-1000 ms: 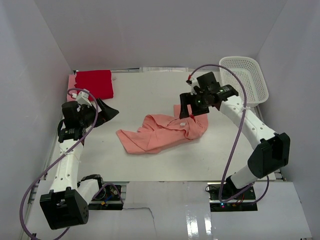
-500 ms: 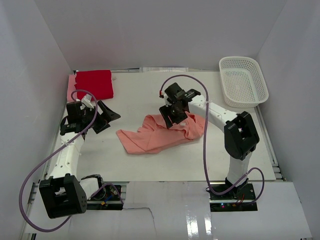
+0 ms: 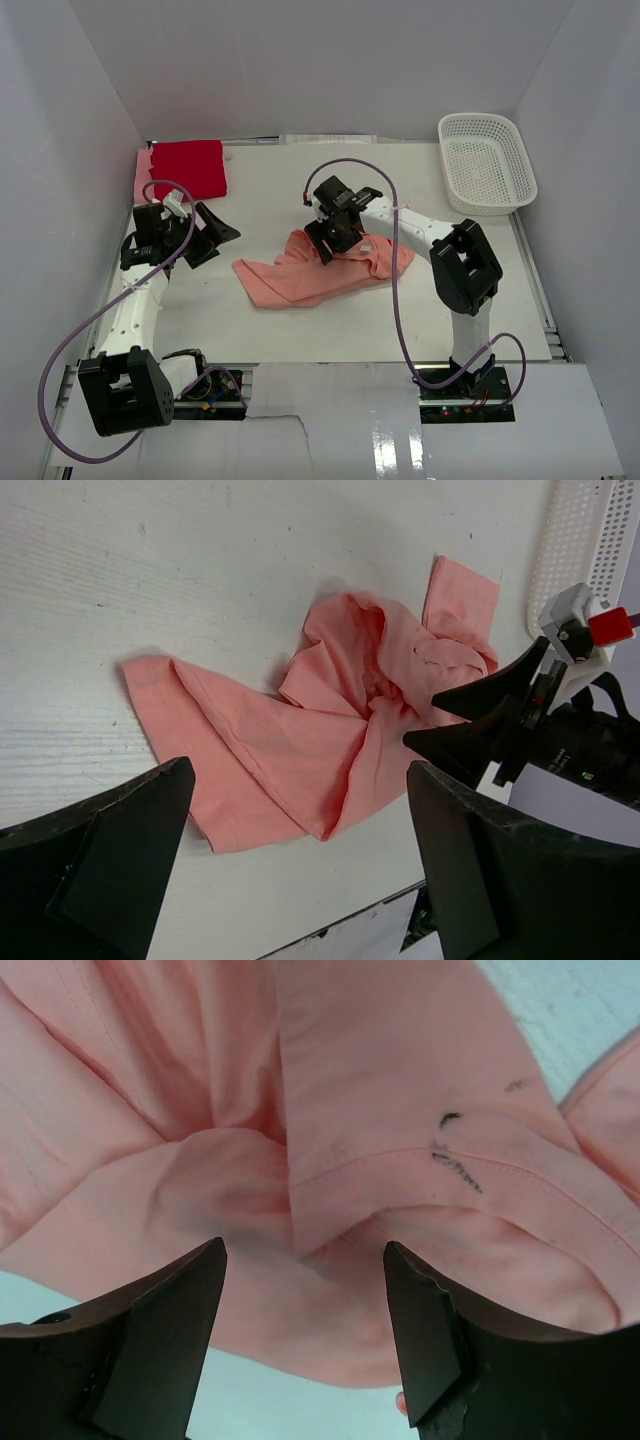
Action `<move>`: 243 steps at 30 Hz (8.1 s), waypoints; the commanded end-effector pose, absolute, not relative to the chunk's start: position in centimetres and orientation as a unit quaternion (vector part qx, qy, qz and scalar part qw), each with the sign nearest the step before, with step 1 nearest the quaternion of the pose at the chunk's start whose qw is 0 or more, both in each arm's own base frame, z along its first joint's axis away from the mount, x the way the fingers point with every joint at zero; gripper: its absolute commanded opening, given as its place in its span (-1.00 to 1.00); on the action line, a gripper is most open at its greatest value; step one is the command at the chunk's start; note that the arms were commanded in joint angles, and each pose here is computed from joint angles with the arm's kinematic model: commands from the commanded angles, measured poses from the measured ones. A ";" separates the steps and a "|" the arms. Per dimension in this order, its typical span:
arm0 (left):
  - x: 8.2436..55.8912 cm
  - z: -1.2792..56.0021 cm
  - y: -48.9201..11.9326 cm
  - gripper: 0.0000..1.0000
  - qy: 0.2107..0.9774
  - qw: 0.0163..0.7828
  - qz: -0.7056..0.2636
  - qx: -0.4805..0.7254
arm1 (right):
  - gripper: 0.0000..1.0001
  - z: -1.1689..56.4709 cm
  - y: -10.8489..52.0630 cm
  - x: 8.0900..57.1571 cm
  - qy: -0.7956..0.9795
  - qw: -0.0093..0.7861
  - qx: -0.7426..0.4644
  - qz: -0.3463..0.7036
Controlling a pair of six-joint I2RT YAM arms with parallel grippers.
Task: Fold and stack the t-shirts
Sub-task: Flatten out the tshirt
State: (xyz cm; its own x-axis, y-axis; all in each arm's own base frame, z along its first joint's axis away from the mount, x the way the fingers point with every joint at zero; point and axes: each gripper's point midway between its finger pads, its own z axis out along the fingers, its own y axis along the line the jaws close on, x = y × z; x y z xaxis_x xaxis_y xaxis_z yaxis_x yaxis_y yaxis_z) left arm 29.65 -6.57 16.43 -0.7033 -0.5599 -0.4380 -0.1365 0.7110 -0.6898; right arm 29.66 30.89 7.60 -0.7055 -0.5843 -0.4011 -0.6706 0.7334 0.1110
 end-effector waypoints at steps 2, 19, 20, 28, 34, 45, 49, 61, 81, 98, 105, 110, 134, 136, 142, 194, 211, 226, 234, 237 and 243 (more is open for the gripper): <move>29.8 16.7 -6.5 0.96 0.866 0.335 -0.317 -0.192 | 0.40 8.2 32.8 30.8 0.900 0.202 -0.365 0.128; 29.8 17.1 -6.5 0.96 0.866 0.342 -0.315 -0.183 | -0.26 8.7 34.0 34.2 0.892 0.257 -0.357 0.100; 29.8 17.0 -6.4 0.96 0.866 0.342 -0.314 -0.184 | -0.35 8.7 34.0 34.2 0.892 0.257 -0.357 0.100; 29.6 16.6 -6.4 0.96 0.868 0.337 -0.314 -0.183 | -0.85 9.1 32.6 37.8 0.904 0.282 -0.316 0.058; 29.4 16.6 -6.5 0.96 0.868 0.339 -0.314 -0.182 | -0.84 13.9 24.5 47.2 0.924 0.340 -0.156 0.076; 29.1 16.3 -6.6 0.96 0.869 0.336 -0.316 -0.181 | 0.80 16.4 19.4 51.0 0.923 0.376 -0.054 0.061; 29.2 16.1 -6.7 0.96 0.869 0.331 -0.320 -0.182 | 0.80 16.0 24.3 48.1 0.910 0.373 -0.137 0.121; 29.1 15.5 -7.0 0.96 0.869 0.315 -0.328 -0.194 | 0.78 11.4 34.9 44.9 0.891 0.289 -0.276 0.213; 29.9 14.4 -6.6 0.96 0.872 0.296 -0.322 -0.217 | 0.42 4.2 40.6 41.2 0.891 0.237 -0.316 0.224; 29.7 14.1 -6.7 0.96 0.875 0.294 -0.322 -0.213 | 0.04 0.9 39.5 41.2 0.900 0.253 -0.343 0.088; 30.3 13.6 -6.6 0.96 0.875 0.286 -0.323 -0.219 | -0.85 0.9 38.4 42.4 0.906 0.268 -0.325 0.048; 32.1 12.3 -6.3 0.96 0.877 0.262 -0.320 -0.244 | -0.85 7.7 37.1 46.3 0.904 0.328 -0.259 0.090; 43.4 4.3 -10.9 0.65 0.900 0.207 -0.266 -0.278 | -0.85 13.9 35.1 46.7 0.888 0.363 -0.230 0.163; 44.4 4.4 -10.9 0.65 0.900 0.214 -0.260 -0.278 | -0.85 14.0 35.0 46.6 0.888 0.363 -0.232 0.164; 46.2 4.5 -9.9 0.59 0.899 0.239 -0.228 -0.286 | -0.85 13.8 34.9 46.2 0.887 0.361 -0.236 0.166; 43.1 1.0 -9.4 0.06 0.926 0.202 -0.158 -0.277 | -0.85 12.2 34.0 45.2 0.893 0.346 -0.240 0.159; 44.4 -2.0 -11.3 -1.00 0.943 0.168 -0.158 -0.241 | -0.85 12.3 33.7 44.8 0.894 0.345 -0.240 0.159; 45.8 14.7 -7.3 -1.00 0.912 0.313 -0.143 -0.223 | -0.85 28.6 27.6 47.0 0.831 0.470 -0.151 0.255; 42.4 27.0 -6.5 -1.00 0.865 0.431 -0.184 -0.180 | -0.85 38.3 24.1 40.0 0.775 0.535 -0.146 0.304; 39.6 31.3 -6.2 -1.00 0.839 0.481 -0.190 -0.167 | -0.85 40.9 22.5 36.3 0.758 0.555 -0.145 0.312; 32.6 38.4 -4.1 -1.00 0.776 0.582 -0.173 -0.171 | -0.85 47.2 18.4 27.9 0.704 0.619 -0.128 0.325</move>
State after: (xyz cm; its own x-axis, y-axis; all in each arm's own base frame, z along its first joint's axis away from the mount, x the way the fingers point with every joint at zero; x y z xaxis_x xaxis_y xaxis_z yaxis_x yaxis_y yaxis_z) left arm 35.80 -5.41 36.58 -0.3405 -0.4795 -0.8088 -0.0480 0.8680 -0.4943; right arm 31.09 19.91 44.00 -0.2720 0.1595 -0.9490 -0.5715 0.7666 0.2926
